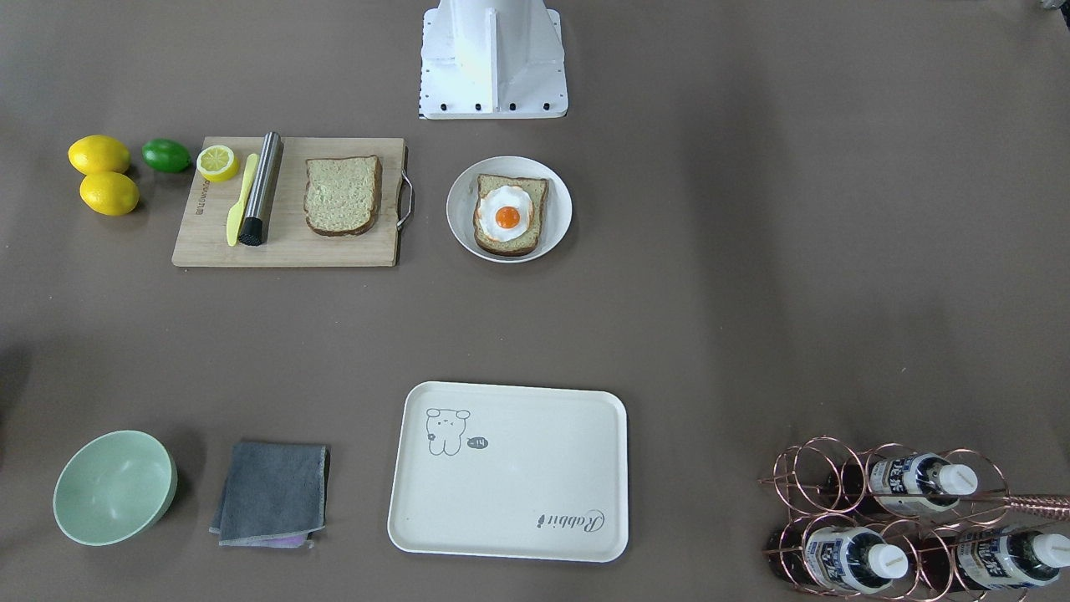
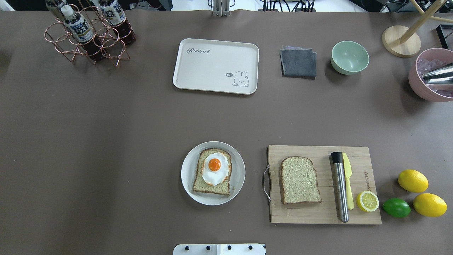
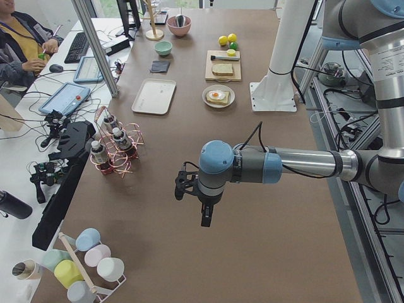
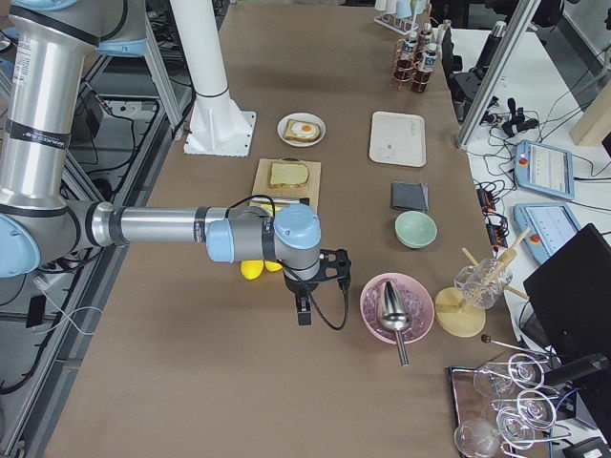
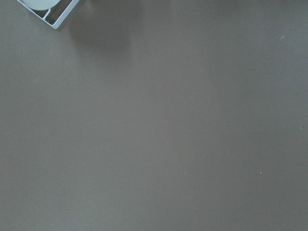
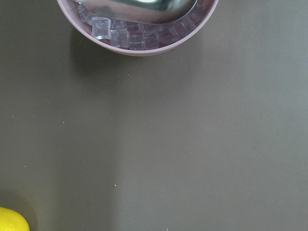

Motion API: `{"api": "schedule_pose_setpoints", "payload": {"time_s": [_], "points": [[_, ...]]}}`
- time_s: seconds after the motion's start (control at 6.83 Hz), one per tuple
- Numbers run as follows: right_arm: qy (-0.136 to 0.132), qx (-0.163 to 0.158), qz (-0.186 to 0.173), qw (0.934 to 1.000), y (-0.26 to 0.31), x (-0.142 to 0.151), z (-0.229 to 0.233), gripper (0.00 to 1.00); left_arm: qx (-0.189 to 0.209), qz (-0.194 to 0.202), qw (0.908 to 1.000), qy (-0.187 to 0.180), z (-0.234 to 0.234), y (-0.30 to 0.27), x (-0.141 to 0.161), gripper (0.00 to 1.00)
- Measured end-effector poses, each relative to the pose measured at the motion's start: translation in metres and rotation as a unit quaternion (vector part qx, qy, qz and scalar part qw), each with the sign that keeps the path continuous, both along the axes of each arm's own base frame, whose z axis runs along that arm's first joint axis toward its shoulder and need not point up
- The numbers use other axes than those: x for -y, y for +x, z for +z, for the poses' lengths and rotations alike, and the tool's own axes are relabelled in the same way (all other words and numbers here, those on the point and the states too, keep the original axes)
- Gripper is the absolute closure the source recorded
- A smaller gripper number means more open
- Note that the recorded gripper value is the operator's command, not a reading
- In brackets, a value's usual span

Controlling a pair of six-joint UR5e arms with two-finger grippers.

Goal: Make sandwich and place on tray

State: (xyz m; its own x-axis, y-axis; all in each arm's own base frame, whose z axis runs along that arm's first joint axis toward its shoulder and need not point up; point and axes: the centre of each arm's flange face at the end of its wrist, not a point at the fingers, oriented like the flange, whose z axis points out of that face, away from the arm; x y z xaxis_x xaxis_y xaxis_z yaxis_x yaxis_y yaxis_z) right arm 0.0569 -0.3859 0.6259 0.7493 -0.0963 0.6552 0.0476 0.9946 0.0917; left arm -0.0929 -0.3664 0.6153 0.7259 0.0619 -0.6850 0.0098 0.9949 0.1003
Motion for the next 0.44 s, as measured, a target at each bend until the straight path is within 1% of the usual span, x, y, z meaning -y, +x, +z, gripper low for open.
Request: {"api": "schedule_pose_setpoints", "payload": {"time_s": [0.29,0.44], "points": [[-0.008,-0.002,-0.003,1.0000,0.0000,-0.0032,0.0022,0.00,-0.002,0.001,0.9997,-0.024,0.0051,0.0007,-0.0004,0.03],[-0.009,-0.001,-0.003,1.0000,0.0000,-0.0044,0.0012,0.00,-0.002,0.002,0.9996,-0.030,0.0073,0.0008,-0.0018,0.03]]}}
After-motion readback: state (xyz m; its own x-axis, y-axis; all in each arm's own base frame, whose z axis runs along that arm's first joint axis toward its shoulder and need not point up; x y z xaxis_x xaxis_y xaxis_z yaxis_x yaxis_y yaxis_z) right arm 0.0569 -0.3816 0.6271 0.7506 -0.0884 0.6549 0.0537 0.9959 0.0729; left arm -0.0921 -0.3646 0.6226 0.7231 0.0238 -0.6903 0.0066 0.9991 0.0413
